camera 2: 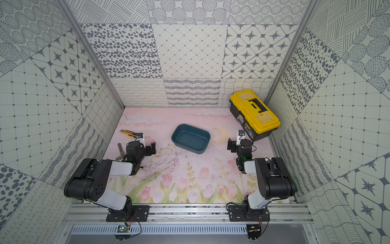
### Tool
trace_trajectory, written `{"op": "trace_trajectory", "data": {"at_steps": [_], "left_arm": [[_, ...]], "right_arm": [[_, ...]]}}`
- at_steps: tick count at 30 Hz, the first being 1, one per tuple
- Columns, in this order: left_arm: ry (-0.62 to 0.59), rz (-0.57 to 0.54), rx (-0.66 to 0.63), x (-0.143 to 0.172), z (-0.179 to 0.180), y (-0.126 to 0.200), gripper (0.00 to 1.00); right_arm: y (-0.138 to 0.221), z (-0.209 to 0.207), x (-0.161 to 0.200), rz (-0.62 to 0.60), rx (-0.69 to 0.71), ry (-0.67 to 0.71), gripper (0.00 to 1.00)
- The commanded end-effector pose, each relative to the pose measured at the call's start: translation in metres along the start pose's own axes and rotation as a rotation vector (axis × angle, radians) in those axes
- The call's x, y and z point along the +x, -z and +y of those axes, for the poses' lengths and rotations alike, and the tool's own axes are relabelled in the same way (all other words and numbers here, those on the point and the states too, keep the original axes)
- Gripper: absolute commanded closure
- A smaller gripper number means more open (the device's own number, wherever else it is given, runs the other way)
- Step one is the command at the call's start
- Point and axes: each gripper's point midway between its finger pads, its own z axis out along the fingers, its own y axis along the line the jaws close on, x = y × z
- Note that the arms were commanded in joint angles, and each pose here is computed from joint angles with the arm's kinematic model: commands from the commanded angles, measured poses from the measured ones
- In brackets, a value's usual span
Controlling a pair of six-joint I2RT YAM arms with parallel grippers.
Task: Put the nails on the desktop into the storage box
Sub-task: Reset both arms
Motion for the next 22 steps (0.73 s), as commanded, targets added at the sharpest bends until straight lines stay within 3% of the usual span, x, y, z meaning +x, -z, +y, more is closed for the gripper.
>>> {"op": "trace_trajectory", "data": {"at_steps": [1, 22], "left_arm": [[0.007, -0.056, 0.030, -0.0150, -0.0029, -0.0007, 0.01], [0.007, -0.054, 0.036, -0.0152, -0.0045, -0.0010, 0.01]], "right_arm": [[-0.0005, 0.0001, -0.0195, -0.067, -0.006, -0.010, 0.03], [-0.0009, -0.0003, -0.0205, -0.067, -0.010, -0.015, 0.03]]}}
